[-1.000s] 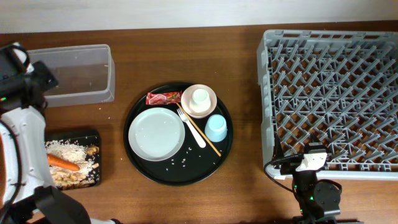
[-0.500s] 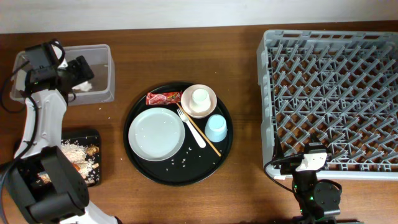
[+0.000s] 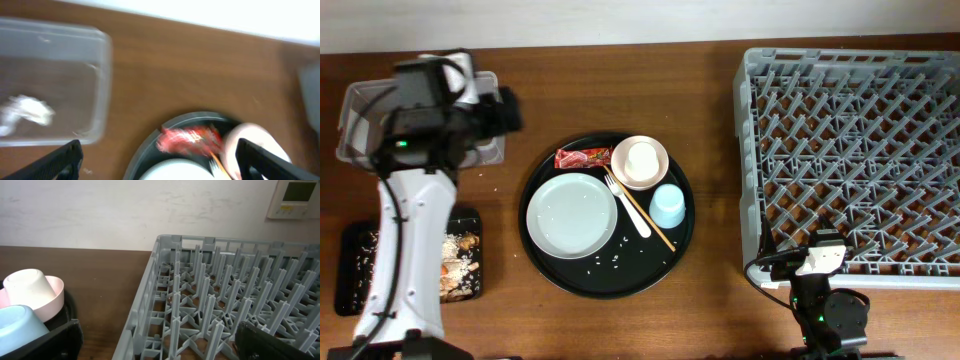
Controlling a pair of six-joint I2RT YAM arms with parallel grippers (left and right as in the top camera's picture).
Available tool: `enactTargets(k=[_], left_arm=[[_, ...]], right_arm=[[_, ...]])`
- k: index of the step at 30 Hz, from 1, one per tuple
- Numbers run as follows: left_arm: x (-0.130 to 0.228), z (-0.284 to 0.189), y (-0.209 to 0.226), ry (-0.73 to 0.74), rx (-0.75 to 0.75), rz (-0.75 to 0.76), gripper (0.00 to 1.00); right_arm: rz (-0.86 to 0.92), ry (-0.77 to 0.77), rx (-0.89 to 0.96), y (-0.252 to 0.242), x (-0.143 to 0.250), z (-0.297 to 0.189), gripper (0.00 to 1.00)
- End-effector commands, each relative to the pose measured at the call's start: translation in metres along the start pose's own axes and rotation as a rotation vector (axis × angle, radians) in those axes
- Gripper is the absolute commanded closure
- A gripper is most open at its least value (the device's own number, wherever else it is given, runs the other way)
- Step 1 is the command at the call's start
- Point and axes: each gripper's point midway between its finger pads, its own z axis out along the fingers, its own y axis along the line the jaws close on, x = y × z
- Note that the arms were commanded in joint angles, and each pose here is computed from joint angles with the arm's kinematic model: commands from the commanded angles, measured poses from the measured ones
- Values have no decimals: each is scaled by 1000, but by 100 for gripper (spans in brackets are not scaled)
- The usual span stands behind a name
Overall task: Sort waste into correct bins and load items into the dishwasher rack
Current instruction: 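Reach to the red strawberry wrapper and grasp it with the left gripper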
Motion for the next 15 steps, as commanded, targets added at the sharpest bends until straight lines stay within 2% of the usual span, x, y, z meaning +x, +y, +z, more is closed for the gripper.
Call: enactTargets(k=[1, 6, 12, 13, 15], left_arm=[[30, 0, -47, 112, 110, 56, 1], [71, -4, -85, 248, 158, 110, 1], [69, 11, -98, 226, 162, 147, 2], [68, 18, -99, 224, 164, 147, 6], [72, 34, -98, 243, 157, 122, 7]], right_arm=[[-6, 5, 6, -1, 3, 0, 1], [-6, 5, 6, -1, 3, 0, 1], [-6, 5, 6, -2, 3, 0, 1], [-6, 5, 6, -1, 3, 0, 1], [-6, 5, 6, -1, 3, 0, 1]])
